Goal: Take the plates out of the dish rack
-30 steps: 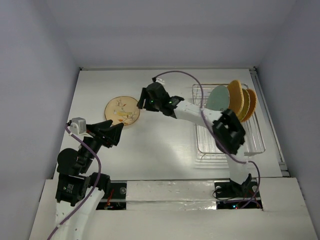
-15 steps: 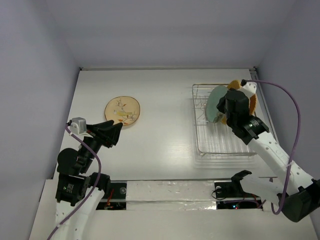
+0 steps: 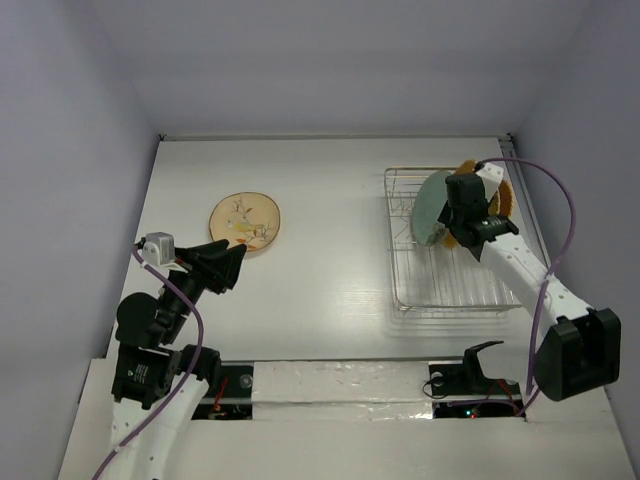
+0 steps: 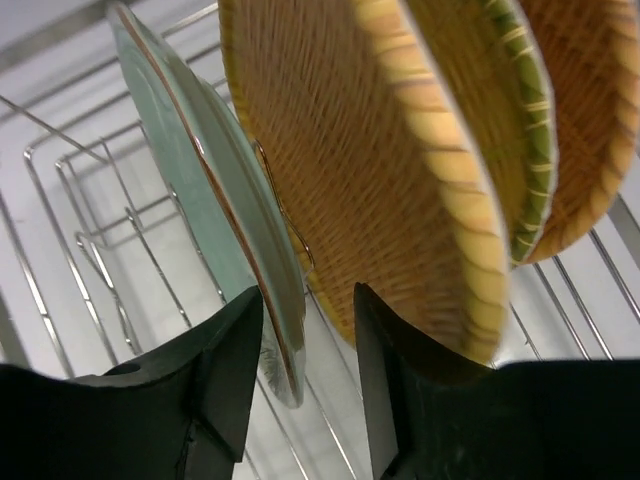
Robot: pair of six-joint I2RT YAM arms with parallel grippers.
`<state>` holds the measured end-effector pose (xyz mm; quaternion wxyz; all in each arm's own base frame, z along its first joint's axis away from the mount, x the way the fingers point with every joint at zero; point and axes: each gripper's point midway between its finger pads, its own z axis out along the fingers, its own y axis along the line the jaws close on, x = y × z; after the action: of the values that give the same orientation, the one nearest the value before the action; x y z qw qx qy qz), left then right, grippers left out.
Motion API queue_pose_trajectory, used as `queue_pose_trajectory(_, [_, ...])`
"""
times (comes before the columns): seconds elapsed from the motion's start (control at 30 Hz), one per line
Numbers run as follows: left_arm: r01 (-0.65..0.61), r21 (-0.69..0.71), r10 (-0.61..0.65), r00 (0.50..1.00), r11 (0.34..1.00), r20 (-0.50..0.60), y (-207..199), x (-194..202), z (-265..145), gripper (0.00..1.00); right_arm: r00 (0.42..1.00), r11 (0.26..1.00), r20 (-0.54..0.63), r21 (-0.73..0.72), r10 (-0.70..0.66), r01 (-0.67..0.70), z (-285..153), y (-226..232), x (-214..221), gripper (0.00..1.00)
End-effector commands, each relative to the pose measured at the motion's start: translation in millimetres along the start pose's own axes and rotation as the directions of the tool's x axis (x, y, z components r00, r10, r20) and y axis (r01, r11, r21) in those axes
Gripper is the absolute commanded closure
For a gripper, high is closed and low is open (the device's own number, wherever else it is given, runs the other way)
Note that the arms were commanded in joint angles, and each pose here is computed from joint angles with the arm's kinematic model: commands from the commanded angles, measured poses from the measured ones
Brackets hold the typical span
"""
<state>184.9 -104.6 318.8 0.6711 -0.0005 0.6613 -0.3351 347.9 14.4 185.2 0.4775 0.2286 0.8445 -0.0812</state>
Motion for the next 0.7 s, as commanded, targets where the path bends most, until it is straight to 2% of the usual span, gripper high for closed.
queue_pose_trajectory(0.0, [-0.006, 0.031, 0.006, 1.0, 1.0, 0.013, -5, -4, 4, 0.53, 0.998, 0.998, 0.06, -0.061, 0.006, -0.002, 5, 19, -26, 0.54])
queue_pose_trajectory(0.17, [-0.008, 0.032, 0.007, 1.0, 0.999, 0.019, -6, -5, 3, 0.53, 0.998, 0.998, 0.042, -0.027, -0.052, 0.053, 16, 23, -28, 0.71])
queue_pose_trajectory(0.23, [-0.008, 0.033, 0.007, 1.0, 0.999, 0.021, -6, -6, 3, 0.52, 0.997, 0.997, 0.042, -0.016, -0.07, 0.071, 13, 20, -32, 0.83])
queue_pose_trajectory(0.43, [-0.011, 0.036, 0.01, 1.0, 0.999, 0.024, -7, -6, 3, 0.52, 0.992, 0.993, 0.066, -0.041, -0.112, 0.115, -7, 17, -50, 0.99])
queue_pose_trajectory(0.67, [-0.01, 0.034, 0.009, 1.0, 0.999, 0.022, -6, -6, 3, 0.52, 0.983, 0.992, 0.154, -0.055, -0.102, 0.111, -45, 14, -100, 1.0])
